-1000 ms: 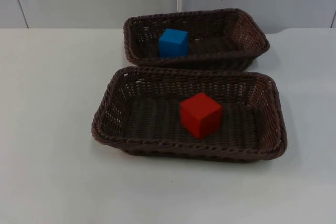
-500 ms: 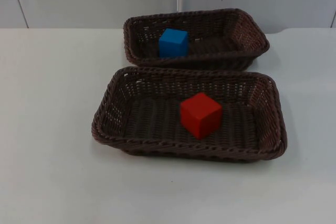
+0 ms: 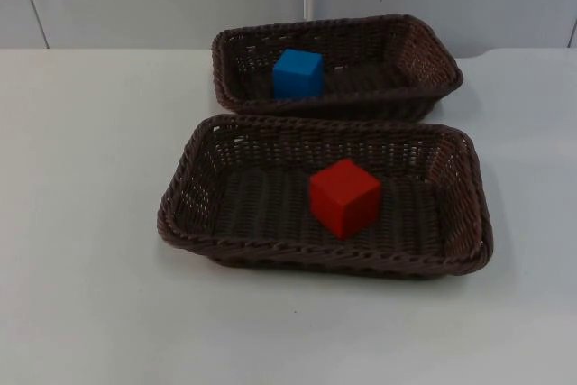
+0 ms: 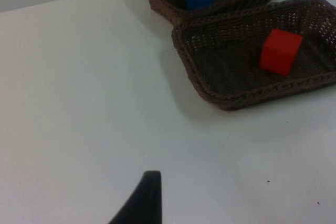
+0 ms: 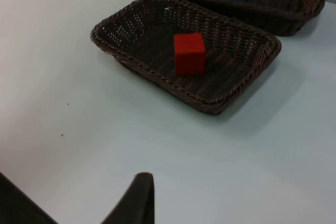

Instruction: Pick up one cube with the left hand and place it into the upper basket. Pick up one cube with the right hand and place it into the lower basket.

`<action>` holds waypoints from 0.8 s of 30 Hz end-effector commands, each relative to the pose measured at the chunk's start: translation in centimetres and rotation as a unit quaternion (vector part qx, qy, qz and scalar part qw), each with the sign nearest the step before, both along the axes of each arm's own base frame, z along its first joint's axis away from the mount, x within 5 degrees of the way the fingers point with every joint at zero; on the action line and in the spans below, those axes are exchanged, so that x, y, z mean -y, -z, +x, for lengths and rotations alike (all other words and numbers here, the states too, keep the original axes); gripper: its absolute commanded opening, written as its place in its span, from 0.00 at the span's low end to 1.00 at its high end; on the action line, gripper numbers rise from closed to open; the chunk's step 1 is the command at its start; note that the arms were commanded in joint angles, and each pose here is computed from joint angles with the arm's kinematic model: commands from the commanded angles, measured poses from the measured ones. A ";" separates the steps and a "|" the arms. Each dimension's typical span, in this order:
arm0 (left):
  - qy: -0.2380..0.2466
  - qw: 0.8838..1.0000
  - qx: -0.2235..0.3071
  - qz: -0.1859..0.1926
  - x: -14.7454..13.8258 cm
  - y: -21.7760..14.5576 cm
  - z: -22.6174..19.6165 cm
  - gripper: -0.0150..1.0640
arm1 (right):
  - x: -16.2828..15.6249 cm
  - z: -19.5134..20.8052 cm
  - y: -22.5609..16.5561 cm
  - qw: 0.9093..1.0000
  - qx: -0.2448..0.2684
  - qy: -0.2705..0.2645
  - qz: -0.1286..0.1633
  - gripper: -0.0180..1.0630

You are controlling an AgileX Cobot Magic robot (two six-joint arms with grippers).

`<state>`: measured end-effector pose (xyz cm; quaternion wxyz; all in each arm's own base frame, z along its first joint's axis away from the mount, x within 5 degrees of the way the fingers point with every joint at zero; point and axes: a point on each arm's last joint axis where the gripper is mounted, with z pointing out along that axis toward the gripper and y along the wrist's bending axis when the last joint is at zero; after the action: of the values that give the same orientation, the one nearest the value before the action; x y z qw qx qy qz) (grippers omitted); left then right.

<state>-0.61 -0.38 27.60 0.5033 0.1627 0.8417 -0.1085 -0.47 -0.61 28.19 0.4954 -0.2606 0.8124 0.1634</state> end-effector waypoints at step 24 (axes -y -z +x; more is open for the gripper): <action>-0.001 1.000 -0.002 0.000 0.0 0.2 0.0 0.99 | 0.0 0.0 0.2 1.000 -0.003 0.000 0.001 0.99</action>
<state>-0.61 -0.38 27.60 0.5033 0.1627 0.8417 -0.1085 -0.50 -0.57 28.19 0.4944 -0.2608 0.8124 0.1662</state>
